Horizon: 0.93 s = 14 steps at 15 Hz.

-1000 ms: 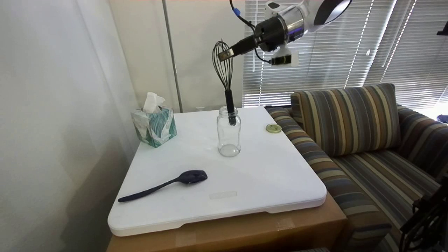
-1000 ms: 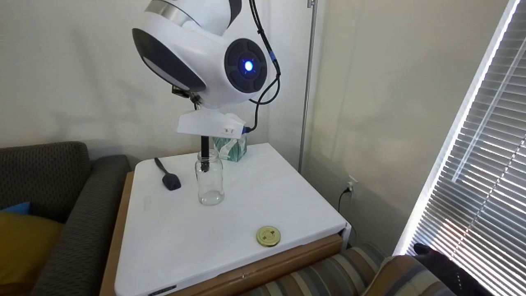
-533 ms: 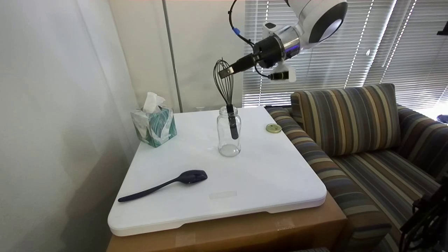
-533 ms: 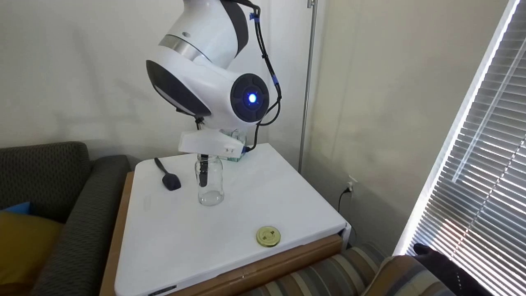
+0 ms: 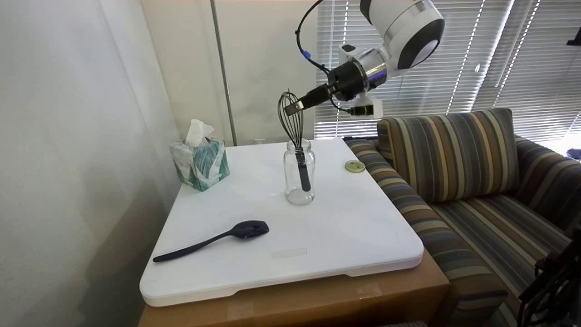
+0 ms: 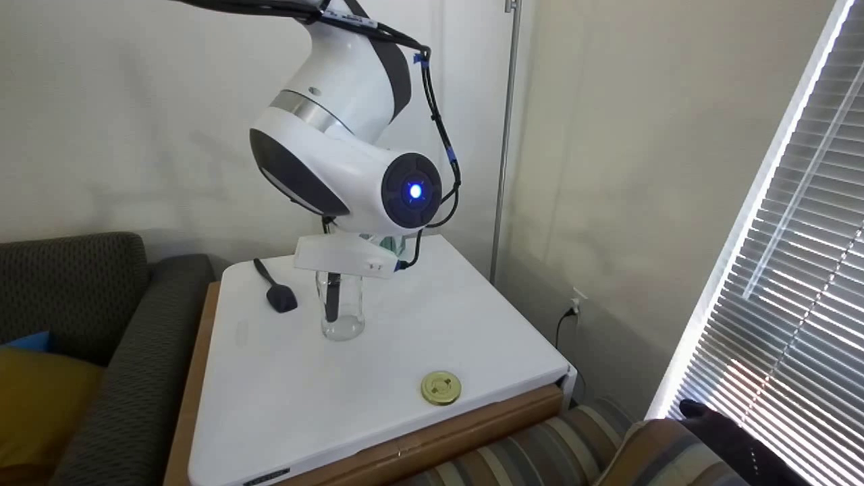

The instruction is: Put the whisker in the glass bottle

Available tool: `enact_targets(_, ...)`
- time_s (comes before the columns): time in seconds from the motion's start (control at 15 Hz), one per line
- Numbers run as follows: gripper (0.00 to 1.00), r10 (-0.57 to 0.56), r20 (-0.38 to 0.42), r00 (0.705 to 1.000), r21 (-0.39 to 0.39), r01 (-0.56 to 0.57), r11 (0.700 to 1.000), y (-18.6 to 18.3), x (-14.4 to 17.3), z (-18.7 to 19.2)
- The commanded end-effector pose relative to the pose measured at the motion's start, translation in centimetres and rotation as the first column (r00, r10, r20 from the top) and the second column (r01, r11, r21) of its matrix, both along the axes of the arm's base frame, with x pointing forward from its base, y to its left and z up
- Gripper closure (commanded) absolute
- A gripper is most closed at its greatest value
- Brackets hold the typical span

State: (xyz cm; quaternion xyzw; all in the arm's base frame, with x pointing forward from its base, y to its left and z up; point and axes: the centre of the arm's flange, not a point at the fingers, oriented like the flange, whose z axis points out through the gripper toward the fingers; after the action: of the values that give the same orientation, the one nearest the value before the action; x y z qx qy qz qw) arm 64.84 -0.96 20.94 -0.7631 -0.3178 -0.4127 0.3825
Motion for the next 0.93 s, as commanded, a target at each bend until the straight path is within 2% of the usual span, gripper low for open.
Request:
enact_targets(0.0,0.99,0.002,-0.001,1.0,0.012,-0.002,1.0,-0.4,0.2,-1.2)
enact_targets(0.8,0.99,-0.001,-0.041,0.999,0.011,0.001,1.0,-0.7,-0.3,-3.4)
enact_targets(0.87,0.94,0.002,-0.039,0.999,0.011,-0.002,1.0,-0.7,-0.3,-3.4)
